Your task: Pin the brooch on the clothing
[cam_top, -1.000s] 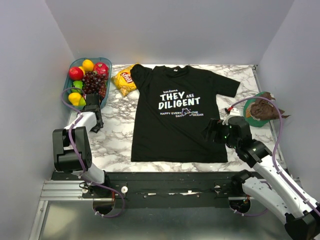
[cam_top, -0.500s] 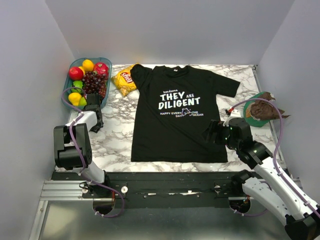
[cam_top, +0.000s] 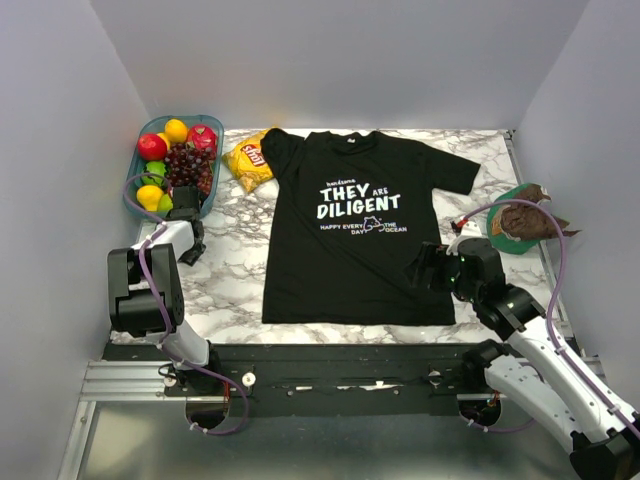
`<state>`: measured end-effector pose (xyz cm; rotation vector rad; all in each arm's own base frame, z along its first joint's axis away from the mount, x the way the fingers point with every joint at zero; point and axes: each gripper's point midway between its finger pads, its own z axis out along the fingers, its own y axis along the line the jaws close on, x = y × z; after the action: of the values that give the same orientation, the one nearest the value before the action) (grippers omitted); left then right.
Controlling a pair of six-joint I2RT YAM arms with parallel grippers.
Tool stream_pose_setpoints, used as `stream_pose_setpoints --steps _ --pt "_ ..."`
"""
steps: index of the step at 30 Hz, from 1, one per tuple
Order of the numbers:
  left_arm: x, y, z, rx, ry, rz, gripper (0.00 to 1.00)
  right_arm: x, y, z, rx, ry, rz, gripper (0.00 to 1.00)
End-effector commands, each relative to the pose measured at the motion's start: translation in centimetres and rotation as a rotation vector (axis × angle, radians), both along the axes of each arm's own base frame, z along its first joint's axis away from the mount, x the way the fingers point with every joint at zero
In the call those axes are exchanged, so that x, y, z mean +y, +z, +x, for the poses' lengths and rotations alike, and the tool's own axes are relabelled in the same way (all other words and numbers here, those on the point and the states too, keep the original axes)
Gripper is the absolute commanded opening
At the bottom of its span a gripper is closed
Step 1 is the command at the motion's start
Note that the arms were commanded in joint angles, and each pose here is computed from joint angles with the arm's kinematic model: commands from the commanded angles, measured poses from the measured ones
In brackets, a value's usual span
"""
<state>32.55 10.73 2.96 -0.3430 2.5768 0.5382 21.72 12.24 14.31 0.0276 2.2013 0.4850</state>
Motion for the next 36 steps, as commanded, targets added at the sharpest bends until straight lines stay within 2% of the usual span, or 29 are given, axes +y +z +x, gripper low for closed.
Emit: stream_pose_setpoints --steps 1,5,9,15,21,26,36 --pt "0.3 0.0 0.5 0.002 0.016 0.001 0.42 0.1 -0.6 -0.6 0.020 0.009 0.001 0.96" --pt "0.4 0.7 0.4 -0.023 0.020 0.005 0.38 0.0 -0.8 -0.6 0.022 0.006 0.000 0.96" --pt "0.5 1.7 0.5 -0.060 0.022 0.018 0.30 0.1 -0.9 -0.6 0.028 0.009 -0.003 0.96" --pt "0.8 1.9 0.3 -0.051 0.029 0.040 0.23 0.0 -1.2 -0.6 0.034 0.009 -0.008 0.96" --pt "1.5 2.5 -0.2 -0.031 0.052 0.119 0.16 0.1 -1.3 -0.6 0.037 0.011 -0.008 0.96" --pt "1.6 3.2 -0.6 -0.021 0.052 0.181 0.15 0.1 -1.3 -0.7 0.036 0.014 -0.007 0.96" --pt "1.3 4.3 -0.8 -0.051 0.041 0.211 0.10 0.2 -1.5 -0.7 0.037 0.022 -0.005 0.96"
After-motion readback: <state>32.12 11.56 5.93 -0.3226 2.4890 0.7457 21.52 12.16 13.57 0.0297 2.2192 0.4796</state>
